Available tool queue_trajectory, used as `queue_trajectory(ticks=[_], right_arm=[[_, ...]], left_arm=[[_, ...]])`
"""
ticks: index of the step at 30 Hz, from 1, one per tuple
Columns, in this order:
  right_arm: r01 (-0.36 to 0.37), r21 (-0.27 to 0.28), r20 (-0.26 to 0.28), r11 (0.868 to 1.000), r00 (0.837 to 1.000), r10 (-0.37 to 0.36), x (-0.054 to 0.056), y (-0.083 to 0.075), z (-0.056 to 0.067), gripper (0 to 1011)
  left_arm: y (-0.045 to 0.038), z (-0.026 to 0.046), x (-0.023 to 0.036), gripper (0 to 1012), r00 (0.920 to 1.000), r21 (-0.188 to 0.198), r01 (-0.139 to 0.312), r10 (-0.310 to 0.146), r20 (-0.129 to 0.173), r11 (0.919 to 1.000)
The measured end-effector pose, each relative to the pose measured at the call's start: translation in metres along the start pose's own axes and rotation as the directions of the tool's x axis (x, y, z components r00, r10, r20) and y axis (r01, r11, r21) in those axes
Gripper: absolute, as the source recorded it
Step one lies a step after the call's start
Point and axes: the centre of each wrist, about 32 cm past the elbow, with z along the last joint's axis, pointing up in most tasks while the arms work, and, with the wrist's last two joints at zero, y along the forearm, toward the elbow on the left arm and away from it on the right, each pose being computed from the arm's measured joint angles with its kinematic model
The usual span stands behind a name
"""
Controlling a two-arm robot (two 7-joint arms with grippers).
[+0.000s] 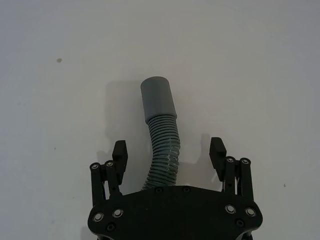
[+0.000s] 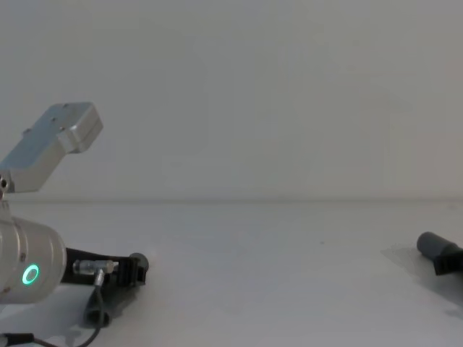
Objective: Use both hands to pick up one end of the pipe from the table, align the ends, and insert them.
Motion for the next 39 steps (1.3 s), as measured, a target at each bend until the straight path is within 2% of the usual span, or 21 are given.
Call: queue_trajectory(ticks=[3,7,28,34,39], right_arm=[[0.0,-0.001,0.001,1.0,1.0,0.0,-0.0001,0.0001,-0.0001,994],[0.0,-0.002,0.002,1.0,1.0,0.0,-0.0003,0.0002,-0.0004,926],[0.0,-0.006,0.005,1.0,1.0,0.0,-0.0008,0.0004,-0.0008,252],[0.0,-0.006,0.005,1.0,1.0,0.0,-0.0008,0.0003,-0.0008,206],[0.0,-0.006,0.005,1.0,1.0,0.0,-0.0008,0.0003,-0.0008,205]], left_arm=[[0.0,0.0,0.0,329,1.0,0.0,0.0,0.0,0.0,1.0],[0.0,0.0,0.0,329,1.0,0.0,0.0,0.0,0.0,1.0],[0.0,0.0,0.0,329,1.0,0.0,0.0,0.0,0.0,1.0],[0.0,0.0,0.0,329,1.0,0.0,0.0,0.0,0.0,1.0],[0.0,0.0,0.0,329,1.0,0.0,0.0,0.0,0.0,1.0]])
